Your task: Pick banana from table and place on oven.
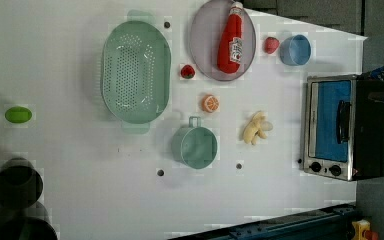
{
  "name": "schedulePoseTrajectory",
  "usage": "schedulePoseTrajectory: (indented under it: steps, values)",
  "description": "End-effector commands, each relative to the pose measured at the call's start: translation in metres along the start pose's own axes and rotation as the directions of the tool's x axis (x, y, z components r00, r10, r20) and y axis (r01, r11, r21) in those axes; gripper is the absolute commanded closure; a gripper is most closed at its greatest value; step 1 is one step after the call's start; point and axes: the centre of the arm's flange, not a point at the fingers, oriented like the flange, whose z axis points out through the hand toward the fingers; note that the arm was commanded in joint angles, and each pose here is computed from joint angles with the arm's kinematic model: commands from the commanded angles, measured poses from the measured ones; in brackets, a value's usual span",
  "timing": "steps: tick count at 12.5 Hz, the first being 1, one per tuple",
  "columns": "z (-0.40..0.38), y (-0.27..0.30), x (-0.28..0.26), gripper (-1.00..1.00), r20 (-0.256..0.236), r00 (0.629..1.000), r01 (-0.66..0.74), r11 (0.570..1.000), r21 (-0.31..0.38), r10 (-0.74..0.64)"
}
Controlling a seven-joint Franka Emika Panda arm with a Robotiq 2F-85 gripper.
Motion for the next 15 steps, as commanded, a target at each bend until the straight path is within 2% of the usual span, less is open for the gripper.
schedulePoseTrajectory:
  steps: [1,3,8,15]
  values:
    - [-0.054,0.121,-0.096,-0.58,-0.012,0.991,-0.134,0.991,-0.024,0.134]
    - [-0.051,0.121,-0.096,-0.99,-0.007,0.991,-0.134,0.991,-0.029,0.134]
    - [-0.019,0.114,-0.089,-1.00,0.011,0.991,-0.130,0.990,-0.051,0.131]
    - [0.119,0.082,-0.059,-1.00,-0.004,0.993,-0.116,0.993,-0.035,0.116]
